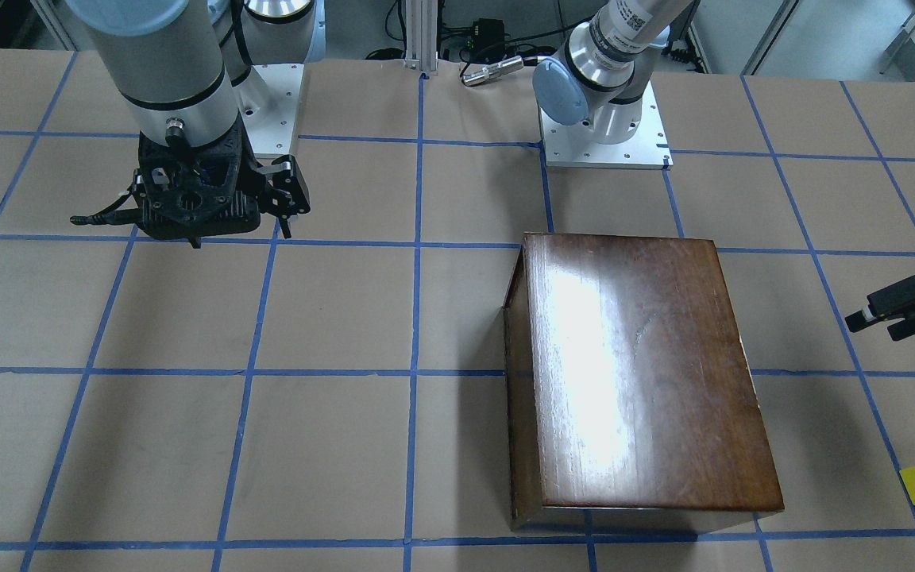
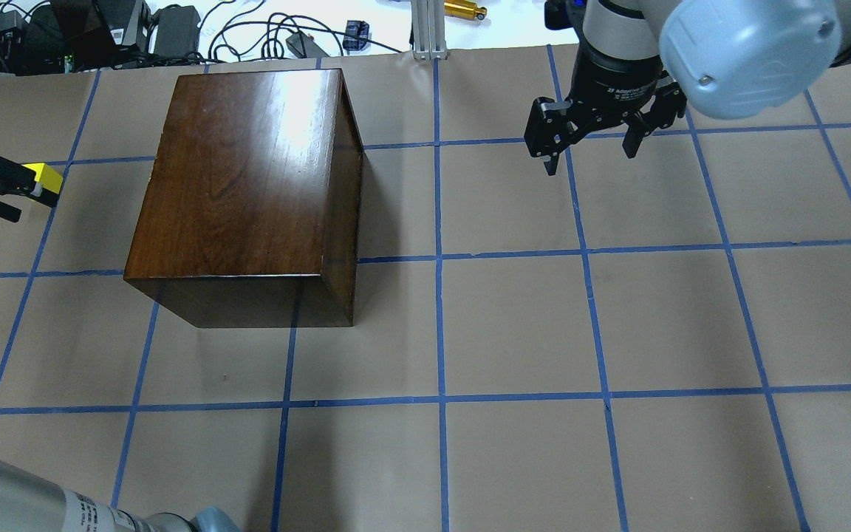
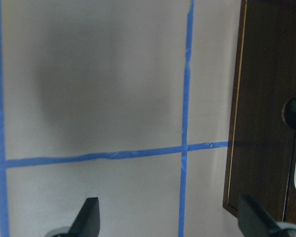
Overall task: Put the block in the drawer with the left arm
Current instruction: 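Lower the left gripper beside the cabinet to the white drawer handle, then hook the left gripper onto the white drawer handle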
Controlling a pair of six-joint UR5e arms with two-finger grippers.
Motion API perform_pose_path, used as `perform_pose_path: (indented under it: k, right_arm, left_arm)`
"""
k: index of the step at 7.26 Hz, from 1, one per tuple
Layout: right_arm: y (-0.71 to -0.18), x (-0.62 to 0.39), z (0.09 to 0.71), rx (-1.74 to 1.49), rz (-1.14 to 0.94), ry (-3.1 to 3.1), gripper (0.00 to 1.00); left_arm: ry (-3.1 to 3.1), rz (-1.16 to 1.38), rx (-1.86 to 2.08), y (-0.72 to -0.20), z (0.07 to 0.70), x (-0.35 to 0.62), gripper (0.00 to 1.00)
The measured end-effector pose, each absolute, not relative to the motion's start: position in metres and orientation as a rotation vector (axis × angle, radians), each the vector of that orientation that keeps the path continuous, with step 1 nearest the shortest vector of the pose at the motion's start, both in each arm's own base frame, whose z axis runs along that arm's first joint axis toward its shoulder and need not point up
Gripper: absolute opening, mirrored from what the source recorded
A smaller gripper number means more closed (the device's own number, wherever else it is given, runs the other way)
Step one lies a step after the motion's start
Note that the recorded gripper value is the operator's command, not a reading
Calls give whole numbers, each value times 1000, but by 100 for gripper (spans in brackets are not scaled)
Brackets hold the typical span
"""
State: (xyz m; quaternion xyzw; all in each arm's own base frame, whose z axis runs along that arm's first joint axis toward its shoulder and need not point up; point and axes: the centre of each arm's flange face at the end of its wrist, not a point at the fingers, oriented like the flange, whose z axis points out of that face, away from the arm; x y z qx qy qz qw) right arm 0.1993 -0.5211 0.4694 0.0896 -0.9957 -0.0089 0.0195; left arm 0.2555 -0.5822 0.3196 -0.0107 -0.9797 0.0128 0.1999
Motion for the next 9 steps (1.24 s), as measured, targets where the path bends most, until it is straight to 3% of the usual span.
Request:
perform_pose_path:
  k: [5, 9]
  right_arm:
    - [-521, 199, 469, 277, -28, -3090, 100]
    - [-521, 199, 469, 278, -27, -3090, 100]
  left_arm:
    - [-2675, 7, -200, -622, 303, 173, 100]
    - [-2652, -30, -214, -629, 282, 161, 100]
